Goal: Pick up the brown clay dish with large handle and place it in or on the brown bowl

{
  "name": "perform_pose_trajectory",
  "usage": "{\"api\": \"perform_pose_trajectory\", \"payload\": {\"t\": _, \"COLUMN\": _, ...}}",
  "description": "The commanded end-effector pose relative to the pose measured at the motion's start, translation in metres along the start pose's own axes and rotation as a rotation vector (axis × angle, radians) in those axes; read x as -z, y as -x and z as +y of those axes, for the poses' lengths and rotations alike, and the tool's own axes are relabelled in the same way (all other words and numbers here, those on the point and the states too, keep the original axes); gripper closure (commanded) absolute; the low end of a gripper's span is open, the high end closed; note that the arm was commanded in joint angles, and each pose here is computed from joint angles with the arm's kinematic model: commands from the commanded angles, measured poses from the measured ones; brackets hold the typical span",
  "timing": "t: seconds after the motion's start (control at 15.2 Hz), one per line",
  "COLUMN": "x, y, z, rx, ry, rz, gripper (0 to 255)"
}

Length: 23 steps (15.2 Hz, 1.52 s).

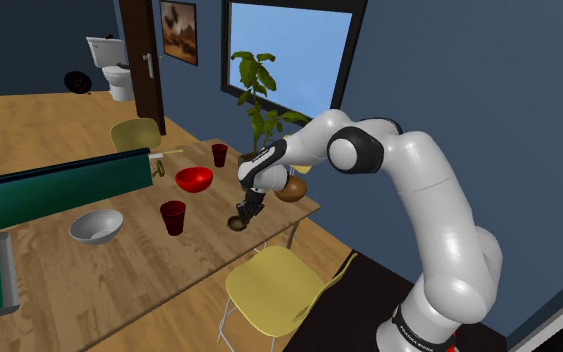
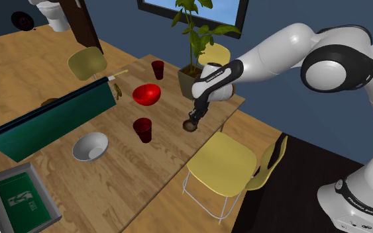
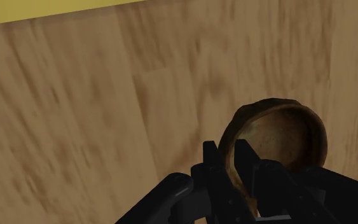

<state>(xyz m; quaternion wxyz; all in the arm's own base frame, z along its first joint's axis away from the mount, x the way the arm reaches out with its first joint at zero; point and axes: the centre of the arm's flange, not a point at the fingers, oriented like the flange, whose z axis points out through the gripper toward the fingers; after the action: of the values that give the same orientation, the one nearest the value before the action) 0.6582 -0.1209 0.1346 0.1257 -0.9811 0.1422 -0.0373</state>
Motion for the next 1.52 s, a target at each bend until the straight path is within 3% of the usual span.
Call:
{"api": "perform_pose_trajectory", "payload": {"t": 0.0, "x": 0.009, "y": 0.000, "z": -0.003, "rx": 0.000, "ry": 0.000, "rz": 0.000, "gripper": 255}}
{"api": "perform_pose_trajectory", "payload": {"t": 1.45, "x": 0.121, "y": -0.005, "z": -0.033, "rx": 0.000, "ry": 0.000, "rz": 0.000, "gripper": 255}}
